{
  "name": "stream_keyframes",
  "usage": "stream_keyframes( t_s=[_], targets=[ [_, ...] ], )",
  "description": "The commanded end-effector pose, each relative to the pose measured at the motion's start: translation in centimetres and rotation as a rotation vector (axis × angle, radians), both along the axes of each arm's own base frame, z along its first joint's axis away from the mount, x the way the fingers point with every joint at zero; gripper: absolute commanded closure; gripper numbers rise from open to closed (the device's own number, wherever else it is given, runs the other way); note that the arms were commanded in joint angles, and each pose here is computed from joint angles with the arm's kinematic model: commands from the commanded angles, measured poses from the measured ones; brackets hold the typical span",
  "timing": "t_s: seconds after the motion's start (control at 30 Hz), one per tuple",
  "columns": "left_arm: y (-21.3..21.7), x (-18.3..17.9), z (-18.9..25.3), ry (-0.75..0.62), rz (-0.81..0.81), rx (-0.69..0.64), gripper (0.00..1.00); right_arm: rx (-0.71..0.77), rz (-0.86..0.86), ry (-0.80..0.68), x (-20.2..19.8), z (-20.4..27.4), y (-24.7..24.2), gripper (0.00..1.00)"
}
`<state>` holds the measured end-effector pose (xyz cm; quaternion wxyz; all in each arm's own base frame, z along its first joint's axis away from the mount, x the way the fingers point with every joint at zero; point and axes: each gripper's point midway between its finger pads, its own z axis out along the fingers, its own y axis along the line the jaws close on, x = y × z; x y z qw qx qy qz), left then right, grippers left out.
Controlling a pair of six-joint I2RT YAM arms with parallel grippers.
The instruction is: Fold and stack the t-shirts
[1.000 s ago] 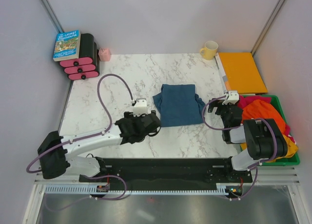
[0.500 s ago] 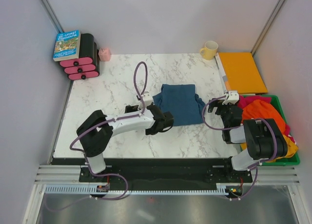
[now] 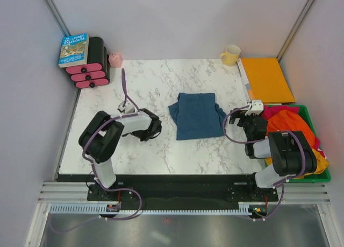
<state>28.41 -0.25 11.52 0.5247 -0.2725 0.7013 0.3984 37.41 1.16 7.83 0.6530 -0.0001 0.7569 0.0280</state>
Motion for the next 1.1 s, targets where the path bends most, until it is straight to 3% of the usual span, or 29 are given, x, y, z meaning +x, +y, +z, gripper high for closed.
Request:
stream_keyframes(
  t_s=[0.0,0.1,0.2,0.33,0.47,0.53,0.63,0.7,0.77,0.83,0.9,1.07],
  targets=[
    [-1.7,1.4,2.8,-0.037,-0.15,0.141,0.0,0.006,0.014,-0.049,0.6,1.4,0.2,0.02],
    [-2.9,1.2,3.9,-0.02,-0.182,0.138,0.0,0.006,0.012,-0.048,0.6,1.4,0.2,0.02],
    [-3.3,0.6,6.2,-0.111,-0.172,0.029,0.0,0.006,0.014,-0.049,0.6,1.4,0.2,0.02],
    [-3.7,-1.1,9.5,-0.201,-0.148,-0.182,0.0,0.007,0.013,-0.048,0.6,1.4,0.2,0.02],
    [-5.7,-2.8,10.5,-0.17,-0.142,-0.42,0.0,0.006,0.014,-0.049,0.6,1.4,0.2,0.02],
    [-8.7,-2.4,9.8,-0.099,-0.227,-0.564,0.0,0.006,0.014,-0.049,0.6,1.4,0.2,0.02],
    [-13.8,-1.3,9.3,-0.105,-0.443,-0.816,0.0,0.006,0.014,-0.048,0.6,1.4,0.2,0.02],
    [-17.2,0.2,12.0,-0.213,-0.608,-0.955,0.0,0.006,0.014,-0.051,0.6,1.4,0.2,0.02],
    [-19.5,0.8,11.0,-0.178,-0.77,-0.932,0.0,0.004,0.014,-0.05,0.6,1.4,0.2,0.02],
    [-20.3,2.2,11.4,-0.149,-0.89,-0.817,0.0,0.006,0.015,-0.049,0.6,1.4,0.3,0.02],
    [-19.1,3.2,10.4,-0.048,-0.918,-0.634,0.0,0.006,0.014,-0.049,0.6,1.4,0.2,0.02],
    [-12.2,5.8,10.5,0.037,-0.809,-0.234,0.0,0.006,0.014,-0.049,0.6,1.4,0.2,0.02]
  ],
)
